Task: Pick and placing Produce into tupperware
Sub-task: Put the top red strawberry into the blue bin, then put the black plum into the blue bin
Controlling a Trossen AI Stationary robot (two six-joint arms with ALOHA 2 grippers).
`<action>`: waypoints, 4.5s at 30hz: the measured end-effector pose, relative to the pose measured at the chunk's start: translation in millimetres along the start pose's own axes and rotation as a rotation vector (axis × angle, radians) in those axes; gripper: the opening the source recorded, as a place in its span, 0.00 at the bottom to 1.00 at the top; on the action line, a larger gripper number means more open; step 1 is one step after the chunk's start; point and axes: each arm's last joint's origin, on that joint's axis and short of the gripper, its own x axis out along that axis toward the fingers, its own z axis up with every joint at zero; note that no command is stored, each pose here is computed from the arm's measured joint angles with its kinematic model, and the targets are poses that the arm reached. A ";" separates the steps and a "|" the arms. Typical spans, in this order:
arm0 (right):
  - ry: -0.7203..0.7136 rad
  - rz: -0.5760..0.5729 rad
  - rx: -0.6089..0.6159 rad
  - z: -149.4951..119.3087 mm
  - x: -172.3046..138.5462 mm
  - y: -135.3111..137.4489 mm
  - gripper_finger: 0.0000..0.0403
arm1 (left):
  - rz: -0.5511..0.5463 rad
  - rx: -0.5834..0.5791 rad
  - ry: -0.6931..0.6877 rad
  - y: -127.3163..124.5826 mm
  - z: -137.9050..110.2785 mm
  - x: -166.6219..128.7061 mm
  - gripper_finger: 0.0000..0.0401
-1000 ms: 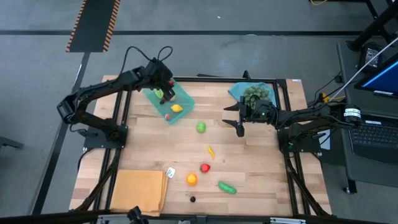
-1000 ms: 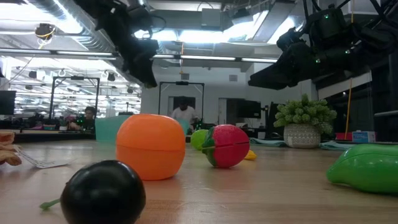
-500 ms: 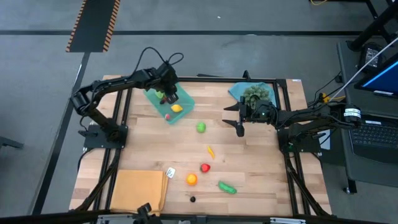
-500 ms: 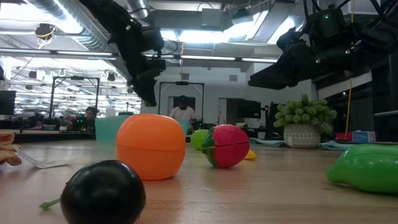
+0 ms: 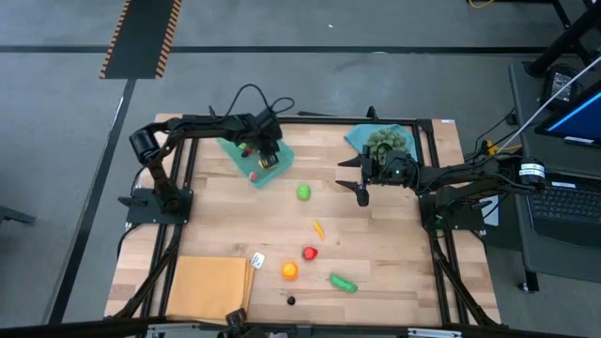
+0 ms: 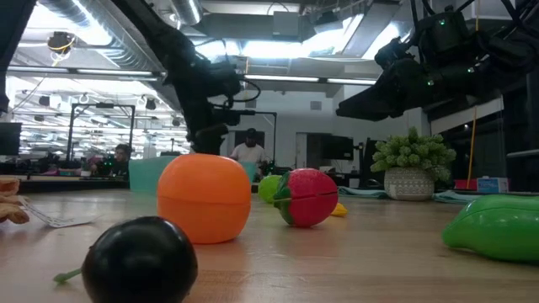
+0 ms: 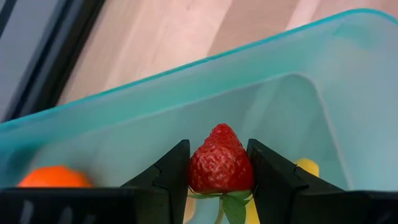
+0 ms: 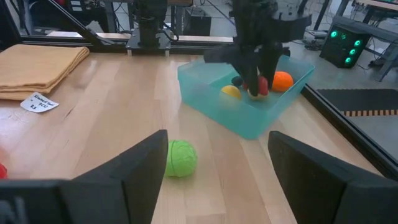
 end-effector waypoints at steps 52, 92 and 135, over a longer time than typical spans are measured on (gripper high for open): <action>0.000 0.001 0.001 0.0 0.0 0.1 0.69 | 0.027 0.069 -0.117 3.8 4.6 -44.7 0.47; -0.018 0.001 0.022 1.7 -0.1 0.0 0.69 | -0.473 0.332 -1.003 -53.9 -133.2 -101.9 0.42; 0.102 0.021 0.119 -9.8 -0.5 2.1 0.69 | -0.649 0.469 -0.876 -142.4 -140.8 -87.3 0.33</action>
